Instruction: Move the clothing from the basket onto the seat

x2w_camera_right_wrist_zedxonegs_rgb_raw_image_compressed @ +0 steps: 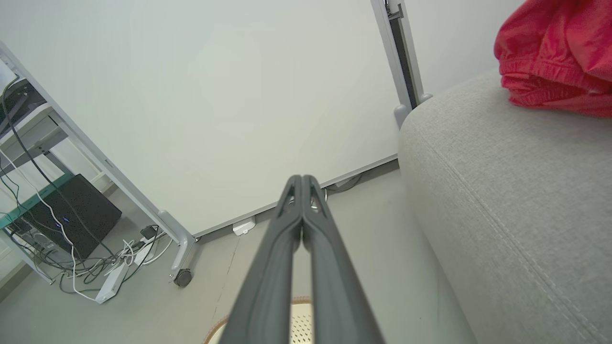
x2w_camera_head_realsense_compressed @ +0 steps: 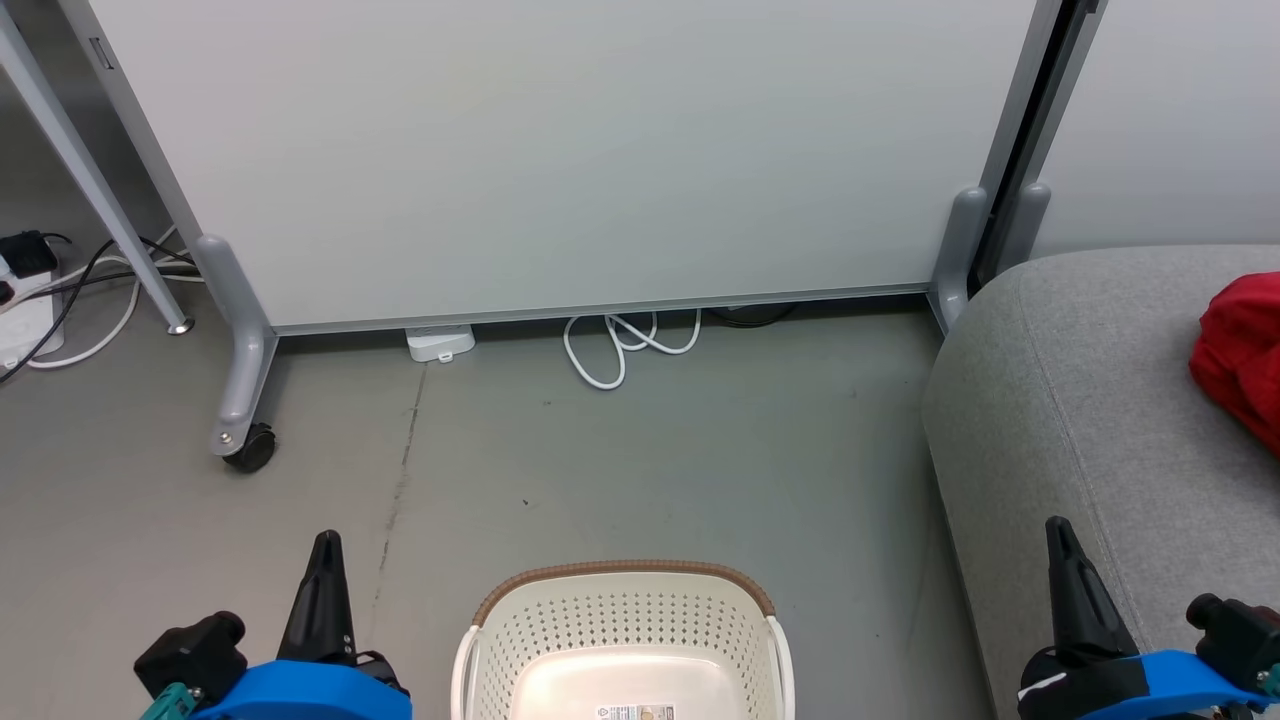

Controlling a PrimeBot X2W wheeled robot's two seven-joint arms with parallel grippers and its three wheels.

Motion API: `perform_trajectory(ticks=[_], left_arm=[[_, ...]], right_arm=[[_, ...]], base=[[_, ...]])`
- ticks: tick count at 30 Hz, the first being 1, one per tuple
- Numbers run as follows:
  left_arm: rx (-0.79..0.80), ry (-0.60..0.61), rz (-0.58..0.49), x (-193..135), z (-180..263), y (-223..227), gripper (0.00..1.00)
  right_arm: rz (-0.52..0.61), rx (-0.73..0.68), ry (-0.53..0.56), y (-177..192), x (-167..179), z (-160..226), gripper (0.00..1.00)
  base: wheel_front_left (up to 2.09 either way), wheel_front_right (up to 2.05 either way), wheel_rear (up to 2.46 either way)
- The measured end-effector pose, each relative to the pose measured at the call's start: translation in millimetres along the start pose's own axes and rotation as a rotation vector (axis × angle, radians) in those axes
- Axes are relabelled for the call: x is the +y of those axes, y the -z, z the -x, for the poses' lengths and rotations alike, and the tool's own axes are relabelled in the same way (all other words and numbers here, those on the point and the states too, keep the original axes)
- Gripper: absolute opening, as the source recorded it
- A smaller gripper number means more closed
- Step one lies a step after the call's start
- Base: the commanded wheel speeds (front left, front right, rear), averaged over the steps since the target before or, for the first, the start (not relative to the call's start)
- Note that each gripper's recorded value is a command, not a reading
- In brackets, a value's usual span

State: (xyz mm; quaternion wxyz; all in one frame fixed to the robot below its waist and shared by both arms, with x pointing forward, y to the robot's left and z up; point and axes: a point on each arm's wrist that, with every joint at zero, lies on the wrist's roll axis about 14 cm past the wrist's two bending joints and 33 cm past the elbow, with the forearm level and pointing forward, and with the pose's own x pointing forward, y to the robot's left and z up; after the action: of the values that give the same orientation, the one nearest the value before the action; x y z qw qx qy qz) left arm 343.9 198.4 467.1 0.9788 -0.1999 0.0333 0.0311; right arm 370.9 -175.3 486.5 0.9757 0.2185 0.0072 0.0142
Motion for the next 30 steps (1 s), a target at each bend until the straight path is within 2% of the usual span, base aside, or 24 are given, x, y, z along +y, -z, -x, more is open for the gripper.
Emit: perform_trajectory(ticks=[30], left_arm=[[0.000, -0.030, 0.447, 3, -15, -12, 0.00]], right_arm=[[-0.432, 0.007, 0.056, -6, -10, -7, 0.00]], base=[[0.00, 0.00, 0.00]])
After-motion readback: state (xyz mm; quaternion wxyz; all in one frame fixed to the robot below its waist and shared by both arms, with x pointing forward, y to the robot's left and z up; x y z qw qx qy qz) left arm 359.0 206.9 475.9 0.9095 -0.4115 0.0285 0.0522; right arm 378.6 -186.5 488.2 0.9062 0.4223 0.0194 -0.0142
